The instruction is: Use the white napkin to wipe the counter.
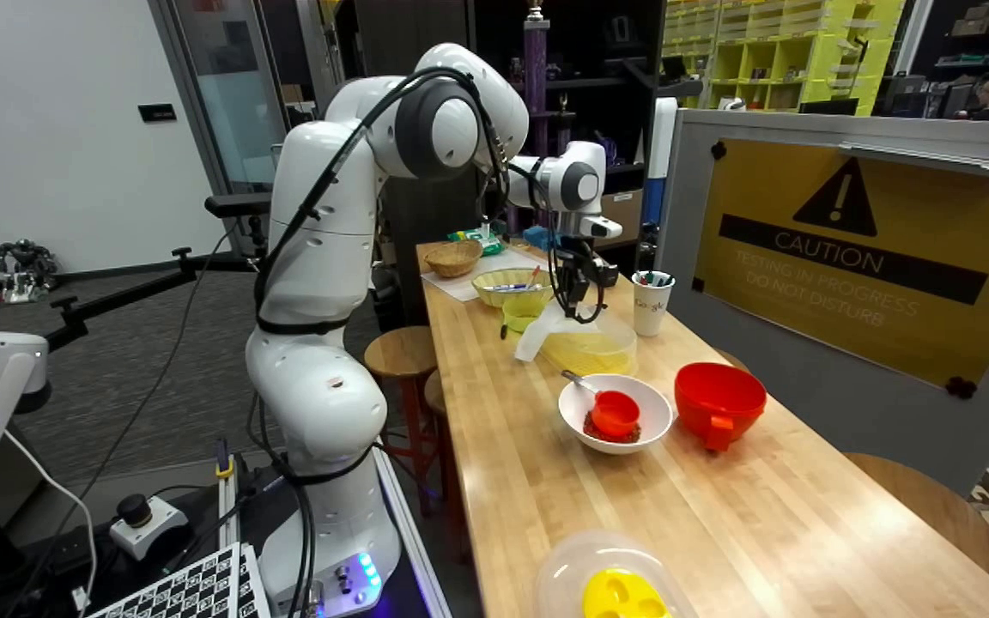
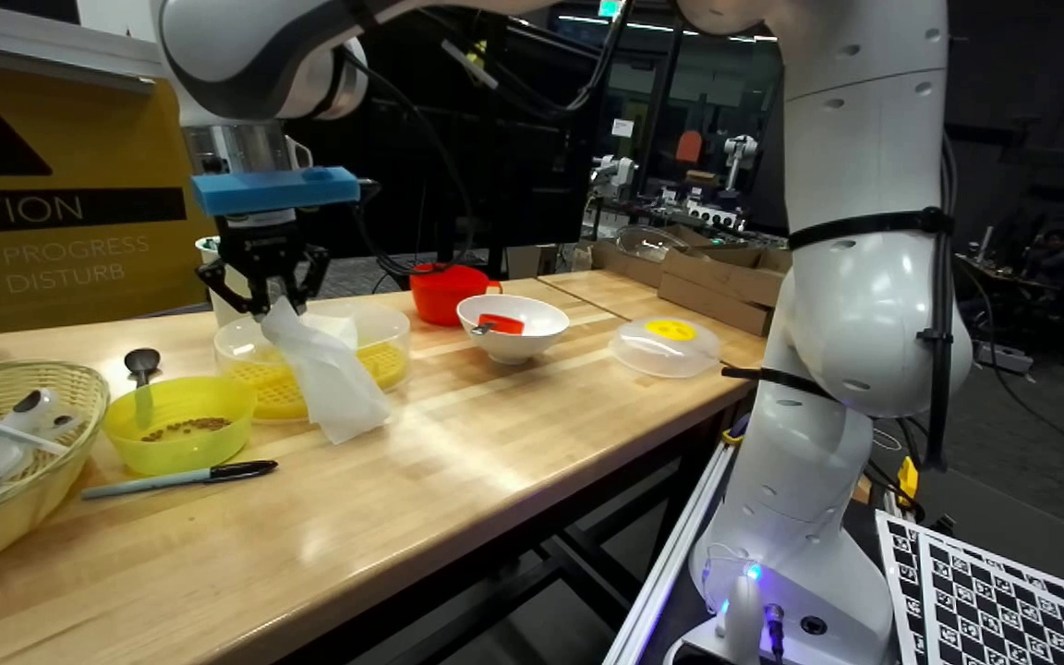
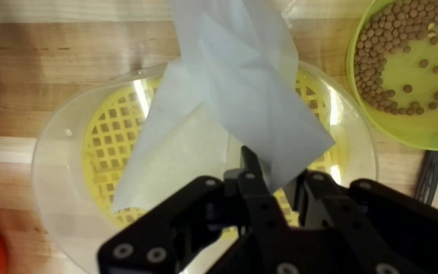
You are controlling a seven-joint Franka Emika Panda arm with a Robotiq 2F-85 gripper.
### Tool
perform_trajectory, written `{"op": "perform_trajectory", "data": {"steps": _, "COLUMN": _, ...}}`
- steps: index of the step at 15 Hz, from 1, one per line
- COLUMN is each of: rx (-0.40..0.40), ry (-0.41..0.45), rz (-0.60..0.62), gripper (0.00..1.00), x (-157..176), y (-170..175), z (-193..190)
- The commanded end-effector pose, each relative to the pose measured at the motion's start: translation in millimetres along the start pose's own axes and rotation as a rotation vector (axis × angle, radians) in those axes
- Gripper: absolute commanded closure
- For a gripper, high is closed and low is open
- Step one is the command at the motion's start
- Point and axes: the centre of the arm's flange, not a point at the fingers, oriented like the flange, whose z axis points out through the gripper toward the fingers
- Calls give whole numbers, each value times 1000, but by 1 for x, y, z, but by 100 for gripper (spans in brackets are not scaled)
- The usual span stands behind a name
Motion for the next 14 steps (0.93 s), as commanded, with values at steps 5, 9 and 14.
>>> {"op": "perform_trajectory", "data": {"steps": 5, "rx": 12, "ry": -8, "rz": 18, "gripper": 100, "x": -8, "y": 7, "z": -12}}
{"op": "perform_trajectory", "data": {"steps": 9, "rx": 13, "ry": -9, "rz": 11, "gripper": 100, "x": -16, "y": 14, "z": -21}}
{"op": "perform_trajectory", "data": {"steps": 14, "rx": -16, "ry": -26, "rz": 32, "gripper": 100, "x": -28, "y": 39, "z": -28}}
